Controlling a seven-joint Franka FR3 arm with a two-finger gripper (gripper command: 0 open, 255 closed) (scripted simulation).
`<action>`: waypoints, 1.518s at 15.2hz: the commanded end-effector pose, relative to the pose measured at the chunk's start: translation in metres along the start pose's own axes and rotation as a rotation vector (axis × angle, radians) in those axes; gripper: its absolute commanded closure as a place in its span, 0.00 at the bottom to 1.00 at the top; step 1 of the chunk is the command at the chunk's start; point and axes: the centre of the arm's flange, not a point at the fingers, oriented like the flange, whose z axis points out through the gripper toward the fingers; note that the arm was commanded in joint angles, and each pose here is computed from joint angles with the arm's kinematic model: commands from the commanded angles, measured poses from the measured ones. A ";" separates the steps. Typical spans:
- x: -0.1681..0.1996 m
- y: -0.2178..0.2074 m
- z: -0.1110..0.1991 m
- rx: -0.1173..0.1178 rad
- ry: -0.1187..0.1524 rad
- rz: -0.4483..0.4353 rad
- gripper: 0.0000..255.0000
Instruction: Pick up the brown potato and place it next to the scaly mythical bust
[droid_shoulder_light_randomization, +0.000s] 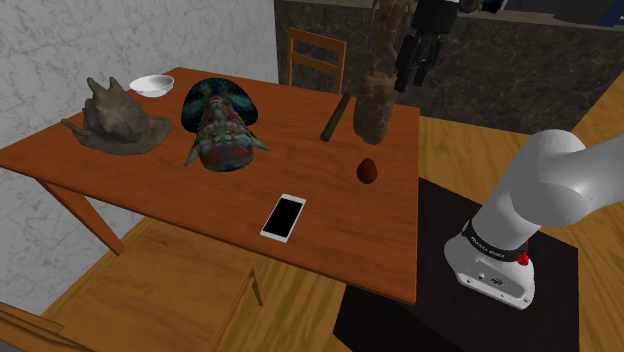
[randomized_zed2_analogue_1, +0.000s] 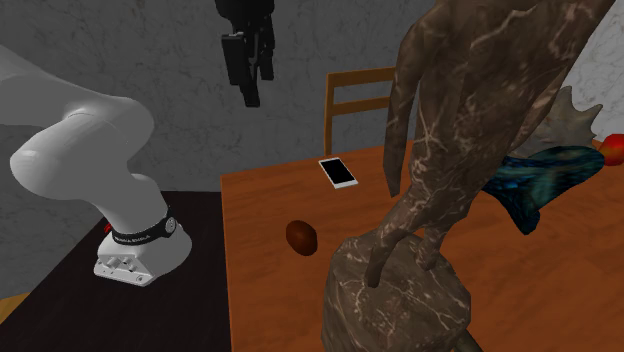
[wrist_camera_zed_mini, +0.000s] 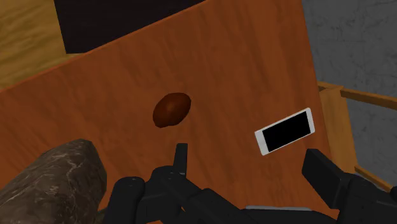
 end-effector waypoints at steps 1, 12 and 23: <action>0.000 0.000 0.000 0.000 0.000 0.000 0.00; 0.041 0.031 0.136 -0.017 -0.017 0.333 0.00; 0.067 0.074 0.270 -0.033 -0.033 0.662 0.00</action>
